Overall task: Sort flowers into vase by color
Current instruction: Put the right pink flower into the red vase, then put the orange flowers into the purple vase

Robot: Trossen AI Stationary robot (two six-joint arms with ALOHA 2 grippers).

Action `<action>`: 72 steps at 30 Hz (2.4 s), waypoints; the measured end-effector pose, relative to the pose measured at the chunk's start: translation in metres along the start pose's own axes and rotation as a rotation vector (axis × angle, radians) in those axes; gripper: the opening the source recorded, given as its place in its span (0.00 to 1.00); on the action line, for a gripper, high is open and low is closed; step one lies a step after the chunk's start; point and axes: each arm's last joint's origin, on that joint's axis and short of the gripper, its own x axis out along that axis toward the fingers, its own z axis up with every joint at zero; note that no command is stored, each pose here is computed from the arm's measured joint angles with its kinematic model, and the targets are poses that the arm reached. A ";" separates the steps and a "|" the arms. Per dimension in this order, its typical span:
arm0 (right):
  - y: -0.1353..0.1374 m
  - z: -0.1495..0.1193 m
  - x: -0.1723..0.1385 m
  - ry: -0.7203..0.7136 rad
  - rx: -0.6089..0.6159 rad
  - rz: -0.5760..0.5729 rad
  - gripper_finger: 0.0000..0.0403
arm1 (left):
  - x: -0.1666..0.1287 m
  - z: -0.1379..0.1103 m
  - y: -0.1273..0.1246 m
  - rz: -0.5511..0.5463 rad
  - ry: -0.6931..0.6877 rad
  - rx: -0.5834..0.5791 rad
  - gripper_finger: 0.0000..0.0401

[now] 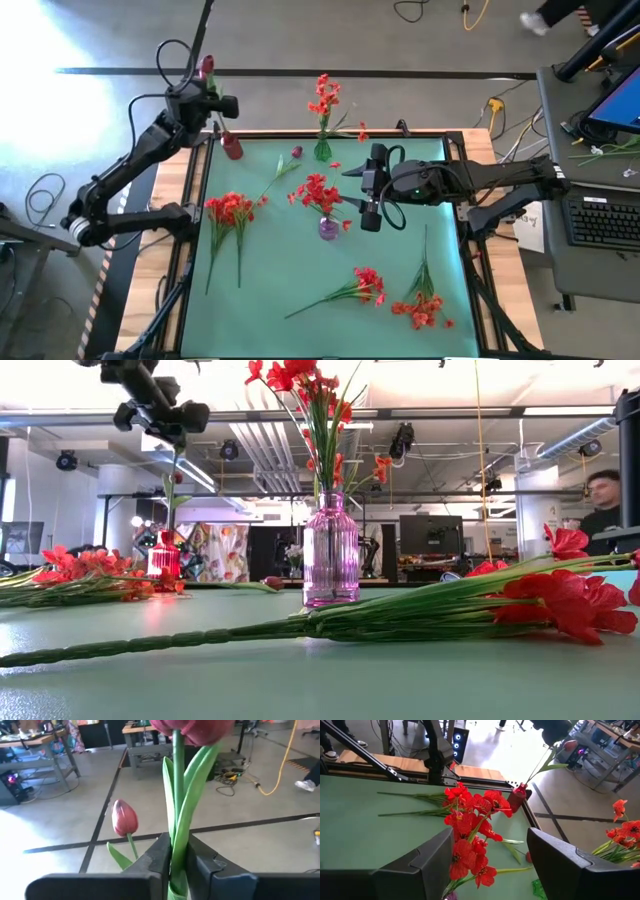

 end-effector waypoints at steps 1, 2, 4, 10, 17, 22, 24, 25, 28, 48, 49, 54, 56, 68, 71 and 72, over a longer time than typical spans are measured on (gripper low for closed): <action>0.000 0.000 0.000 0.000 0.000 0.000 0.61 | 0.001 -0.001 -0.001 0.006 0.006 0.002 0.10; 0.000 0.000 0.000 0.000 0.000 0.000 0.61 | 0.002 -0.002 -0.001 0.013 0.010 0.002 0.11; 0.000 0.000 0.000 0.000 0.000 0.000 0.61 | 0.004 -0.003 -0.002 0.023 0.020 0.004 0.14; 0.000 0.000 0.000 0.000 -0.001 0.000 0.62 | 0.006 -0.005 -0.003 0.032 0.036 -0.009 0.23; 0.000 0.000 0.000 0.000 -0.002 0.000 0.61 | 0.005 -0.007 -0.002 0.035 0.053 -0.017 0.34; 0.000 0.000 0.000 0.000 -0.002 0.001 0.63 | 0.003 -0.009 0.000 0.036 0.078 0.004 0.41; 0.000 0.000 0.000 0.000 -0.002 0.000 0.63 | 0.000 -0.011 0.001 0.029 0.095 0.020 0.44; 0.000 0.000 0.000 0.000 -0.002 0.000 0.63 | -0.002 -0.011 0.002 0.015 0.104 0.026 0.44; 0.000 0.000 0.000 0.000 -0.002 0.000 0.63 | -0.012 -0.012 0.003 -0.077 0.129 0.031 0.46; -0.003 0.004 -0.007 -0.035 0.035 -0.003 0.61 | -0.113 -0.022 -0.033 -0.986 0.182 0.030 0.46; -0.003 0.004 -0.007 -0.035 0.038 -0.002 0.61 | -0.117 -0.024 -0.036 -1.017 0.189 0.041 0.46; -0.003 0.004 -0.009 -0.036 0.091 -0.001 0.61 | -0.135 -0.032 -0.050 -1.035 0.209 0.066 0.46; -0.004 0.004 -0.012 -0.033 0.124 0.001 0.60 | -0.142 -0.035 -0.055 -1.053 0.222 0.076 0.46; 0.003 -0.018 -0.034 0.196 0.359 0.030 0.59 | -0.184 -0.059 -0.086 -1.222 0.323 0.190 0.46; 0.008 -0.027 -0.038 0.295 0.427 0.023 0.58 | -0.192 -0.069 -0.090 -1.232 0.392 0.216 0.46; 0.010 -0.030 -0.039 0.329 0.450 0.024 0.58 | -0.195 -0.073 -0.091 -1.227 0.423 0.228 0.46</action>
